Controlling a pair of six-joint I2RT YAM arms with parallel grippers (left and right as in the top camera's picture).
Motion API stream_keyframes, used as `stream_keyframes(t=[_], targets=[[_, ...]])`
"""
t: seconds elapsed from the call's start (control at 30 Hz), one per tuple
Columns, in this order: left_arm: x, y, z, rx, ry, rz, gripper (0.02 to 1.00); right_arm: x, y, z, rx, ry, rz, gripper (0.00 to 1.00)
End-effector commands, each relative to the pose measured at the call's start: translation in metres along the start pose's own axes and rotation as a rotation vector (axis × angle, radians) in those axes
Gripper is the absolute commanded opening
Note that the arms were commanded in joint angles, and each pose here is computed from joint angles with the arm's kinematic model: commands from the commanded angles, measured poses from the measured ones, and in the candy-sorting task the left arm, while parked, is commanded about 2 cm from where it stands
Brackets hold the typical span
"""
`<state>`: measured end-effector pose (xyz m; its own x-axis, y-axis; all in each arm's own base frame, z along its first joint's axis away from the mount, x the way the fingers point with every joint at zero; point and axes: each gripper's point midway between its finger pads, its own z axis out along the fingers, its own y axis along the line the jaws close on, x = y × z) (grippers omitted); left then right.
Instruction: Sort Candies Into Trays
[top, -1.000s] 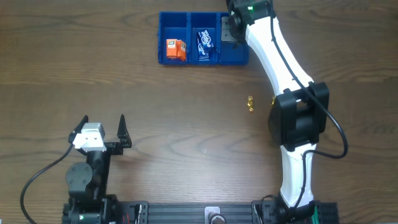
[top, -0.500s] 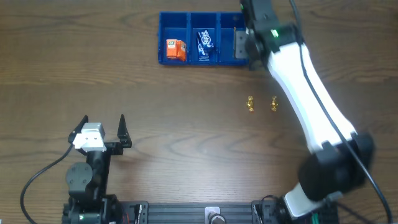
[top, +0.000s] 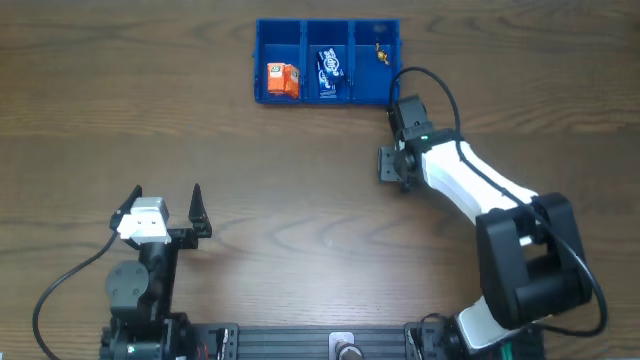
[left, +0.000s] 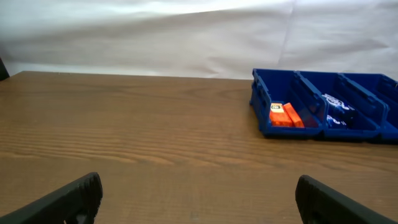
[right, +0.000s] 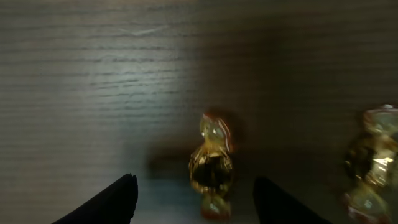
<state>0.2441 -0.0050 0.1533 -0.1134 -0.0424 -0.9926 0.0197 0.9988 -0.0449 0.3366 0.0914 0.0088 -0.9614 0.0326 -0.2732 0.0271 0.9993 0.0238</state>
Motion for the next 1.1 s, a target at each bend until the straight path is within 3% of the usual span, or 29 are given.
stream_keyframes(t=[0.03,0.1,0.3,0.43,0.63,0.73,0.87,0.97,1.1], targets=[[0.017,0.000,0.002,0.003,0.045,0.002,0.998,0.000,-0.009,0.012,0.014,0.011,0.036,0.630],[0.017,0.000,0.002,0.003,0.045,0.002,0.996,-0.002,-0.009,0.012,0.018,0.003,0.037,0.619],[0.017,0.000,0.002,0.003,0.045,0.001,0.998,-0.003,-0.011,0.015,0.022,0.005,0.041,0.459],[0.017,0.000,0.002,0.003,0.045,0.001,0.998,-0.002,-0.011,0.016,0.022,0.008,0.041,0.283],[0.017,0.000,0.002,0.003,0.045,0.002,0.998,-0.003,-0.011,0.015,0.020,0.005,0.043,0.137],[0.017,0.000,0.002,0.003,0.044,0.002,0.998,-0.015,0.008,-0.022,-0.033,-0.084,0.017,0.121],[0.017,0.000,0.002,0.003,0.045,0.002,0.998,-0.069,0.036,-0.130,-0.124,-0.327,-0.018,0.123],[0.017,0.000,0.002,0.003,0.045,0.002,0.996,-0.131,0.043,-0.181,-0.099,-0.429,-0.027,0.123],[0.017,0.000,0.002,0.003,0.045,0.002,0.998,-0.194,0.054,-0.177,-0.055,-0.428,-0.052,0.123]])
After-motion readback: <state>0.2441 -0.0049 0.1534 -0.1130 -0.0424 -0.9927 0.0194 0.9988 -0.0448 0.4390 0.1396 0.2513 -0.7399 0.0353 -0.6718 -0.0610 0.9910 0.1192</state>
